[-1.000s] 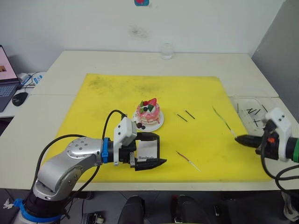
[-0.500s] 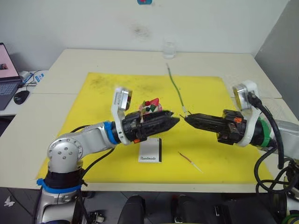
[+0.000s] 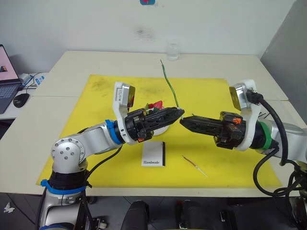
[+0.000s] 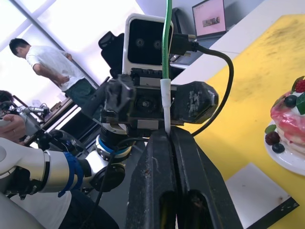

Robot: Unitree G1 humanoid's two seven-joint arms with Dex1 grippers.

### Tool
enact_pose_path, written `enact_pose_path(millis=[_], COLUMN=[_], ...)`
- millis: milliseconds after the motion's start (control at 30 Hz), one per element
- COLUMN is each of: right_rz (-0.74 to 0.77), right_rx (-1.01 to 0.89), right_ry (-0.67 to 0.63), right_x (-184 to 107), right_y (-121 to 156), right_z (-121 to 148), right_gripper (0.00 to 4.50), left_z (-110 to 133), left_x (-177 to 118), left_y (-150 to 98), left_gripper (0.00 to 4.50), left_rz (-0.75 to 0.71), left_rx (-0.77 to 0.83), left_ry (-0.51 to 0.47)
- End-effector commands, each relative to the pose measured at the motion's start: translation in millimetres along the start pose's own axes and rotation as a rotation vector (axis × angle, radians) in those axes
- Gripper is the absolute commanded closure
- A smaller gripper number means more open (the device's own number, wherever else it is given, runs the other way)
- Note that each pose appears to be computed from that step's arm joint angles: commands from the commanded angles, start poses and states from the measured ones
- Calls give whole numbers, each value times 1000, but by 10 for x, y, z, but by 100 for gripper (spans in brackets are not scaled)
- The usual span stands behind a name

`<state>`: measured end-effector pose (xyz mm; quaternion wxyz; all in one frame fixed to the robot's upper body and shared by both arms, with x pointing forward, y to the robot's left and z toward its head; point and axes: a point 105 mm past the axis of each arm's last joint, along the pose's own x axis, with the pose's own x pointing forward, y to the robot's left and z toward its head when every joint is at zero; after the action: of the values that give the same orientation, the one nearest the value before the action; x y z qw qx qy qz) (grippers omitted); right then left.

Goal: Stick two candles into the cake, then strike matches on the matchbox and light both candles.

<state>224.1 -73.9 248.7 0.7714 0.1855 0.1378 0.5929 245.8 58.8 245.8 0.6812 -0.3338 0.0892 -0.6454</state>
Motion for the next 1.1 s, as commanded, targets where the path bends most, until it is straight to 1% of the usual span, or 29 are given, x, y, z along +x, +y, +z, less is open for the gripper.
enact_pose_path(millis=[33,167,367,467,500,567,633,700,767,833,867,900,967,1000,1100], right_rz=[38,52,49,37,32,19,-6,-57,-123,-171,-189,-208,-241,-249,-242], right_rx=[-24,-16,12,18,12,-6,-66,-161,-289,-412,-466,-515,-616,-658,-728], right_ry=[-11,-5,1,-14,-10,6,63,122,166,182,188,191,202,208,210], right_x=[12,23,32,23,16,-8,-57,-117,-160,-167,-160,-147,-98,-66,32], right_y=[118,147,129,108,100,82,58,-5,-96,-175,-209,-248,-324,-350,-392], right_z=[35,12,8,43,48,49,11,-18,-5,51,76,101,139,148,143], right_gripper=[450,450,450,387,348,286,221,155,89,15,3,3,3,3,3], left_z=[28,11,16,40,57,130,198,300,488,614,658,689,730,728,741], left_x=[34,37,29,18,13,6,-11,-52,-123,-227,-287,-353,-488,-561,-767], left_y=[-109,-115,-131,-144,-141,-124,-121,-112,-81,36,107,180,285,342,523], left_gripper=[325,443,448,450,450,450,450,450,450,450,450,450,450,450,450], left_rz=[-53,-56,-64,-61,-52,-16,32,103,199,336,399,455,520,550,634], left_rx=[20,22,30,47,66,125,208,342,469,628,694,735,771,796,870], left_ry=[9,17,16,5,0,-26,-18,6,-15,9,19,22,6,17,26])
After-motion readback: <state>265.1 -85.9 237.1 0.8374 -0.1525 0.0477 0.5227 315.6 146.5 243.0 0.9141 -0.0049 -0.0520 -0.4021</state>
